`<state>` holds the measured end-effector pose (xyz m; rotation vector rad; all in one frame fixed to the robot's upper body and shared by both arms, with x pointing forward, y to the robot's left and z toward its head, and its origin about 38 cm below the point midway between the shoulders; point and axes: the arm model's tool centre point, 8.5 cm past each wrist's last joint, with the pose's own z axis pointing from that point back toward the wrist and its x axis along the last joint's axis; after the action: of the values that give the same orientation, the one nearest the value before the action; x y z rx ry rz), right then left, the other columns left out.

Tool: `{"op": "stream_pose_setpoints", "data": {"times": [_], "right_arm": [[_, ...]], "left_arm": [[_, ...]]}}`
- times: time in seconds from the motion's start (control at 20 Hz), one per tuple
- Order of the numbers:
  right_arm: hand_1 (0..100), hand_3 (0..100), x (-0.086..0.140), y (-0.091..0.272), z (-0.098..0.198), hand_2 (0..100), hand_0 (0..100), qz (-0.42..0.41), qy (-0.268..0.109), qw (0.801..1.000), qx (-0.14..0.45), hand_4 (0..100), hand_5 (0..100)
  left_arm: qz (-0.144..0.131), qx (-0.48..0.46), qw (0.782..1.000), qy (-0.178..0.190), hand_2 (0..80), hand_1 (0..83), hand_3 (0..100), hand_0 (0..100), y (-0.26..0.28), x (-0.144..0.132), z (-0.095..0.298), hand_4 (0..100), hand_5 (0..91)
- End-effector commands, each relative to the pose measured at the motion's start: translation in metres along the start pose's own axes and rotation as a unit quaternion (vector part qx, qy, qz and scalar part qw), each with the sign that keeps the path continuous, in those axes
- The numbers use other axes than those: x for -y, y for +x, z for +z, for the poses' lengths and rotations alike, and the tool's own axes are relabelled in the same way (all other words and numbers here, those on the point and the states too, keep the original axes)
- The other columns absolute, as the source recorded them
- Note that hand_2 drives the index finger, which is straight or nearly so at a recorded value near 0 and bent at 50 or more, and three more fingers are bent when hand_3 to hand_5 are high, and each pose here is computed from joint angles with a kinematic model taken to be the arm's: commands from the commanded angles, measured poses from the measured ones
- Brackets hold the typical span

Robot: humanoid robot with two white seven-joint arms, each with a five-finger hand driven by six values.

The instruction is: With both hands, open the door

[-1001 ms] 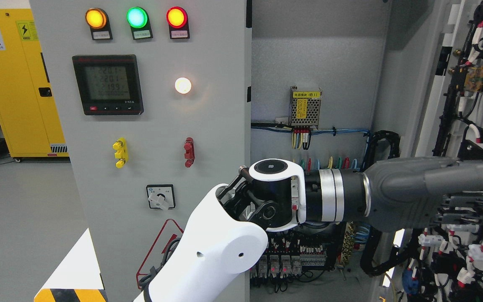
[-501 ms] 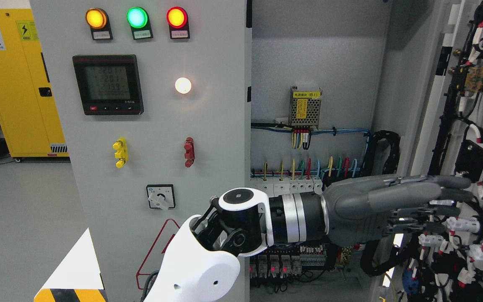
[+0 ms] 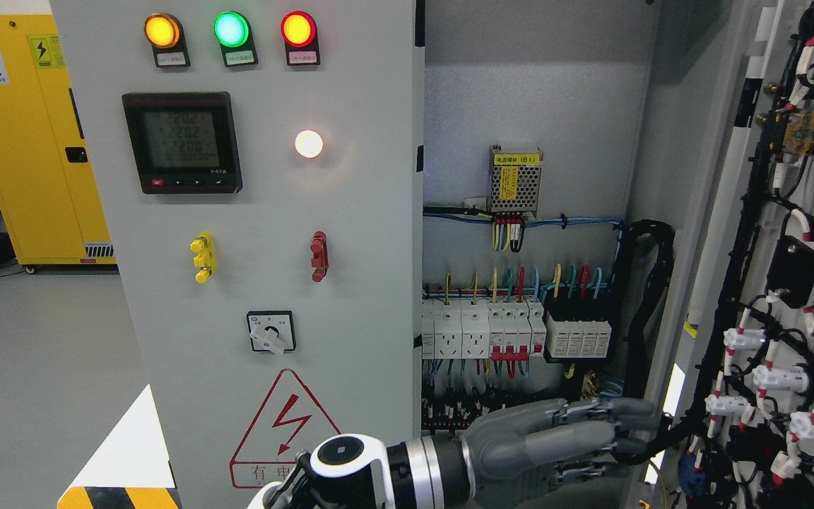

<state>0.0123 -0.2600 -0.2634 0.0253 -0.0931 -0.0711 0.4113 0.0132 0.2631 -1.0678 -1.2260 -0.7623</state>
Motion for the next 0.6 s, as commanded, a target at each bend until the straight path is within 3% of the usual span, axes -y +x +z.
{"op": "stream_pose_setpoints", "data": {"times": [0.0, 0.25, 0.55], "right_arm": [[50, 0, -0.006, -0.001, 0.000, 4, 0, -0.001, 0.004, 1.000, -0.002, 0, 0], [50, 0, -0.006, -0.001, 0.000, 4, 0, 0.000, 0.004, 1.000, -0.002, 0, 0], [50, 0, -0.006, -0.002, 0.000, 4, 0, 0.000, 0.004, 1.000, -0.002, 0, 0]], "left_arm": [[0.035, -0.061, 0.986, 0.148, 0.0, 55.6, 0, 12, -0.095, -0.023, 0.088, 0, 0.0], [0.164, -0.117, 0.956, 0.214, 0.0, 55.6, 0, 12, -0.212, 0.001, 0.148, 0, 0.0], [0.251, -0.181, 0.901, 0.305, 0.0, 55.6, 0, 12, -0.311, 0.008, 0.231, 0, 0.0]]}}
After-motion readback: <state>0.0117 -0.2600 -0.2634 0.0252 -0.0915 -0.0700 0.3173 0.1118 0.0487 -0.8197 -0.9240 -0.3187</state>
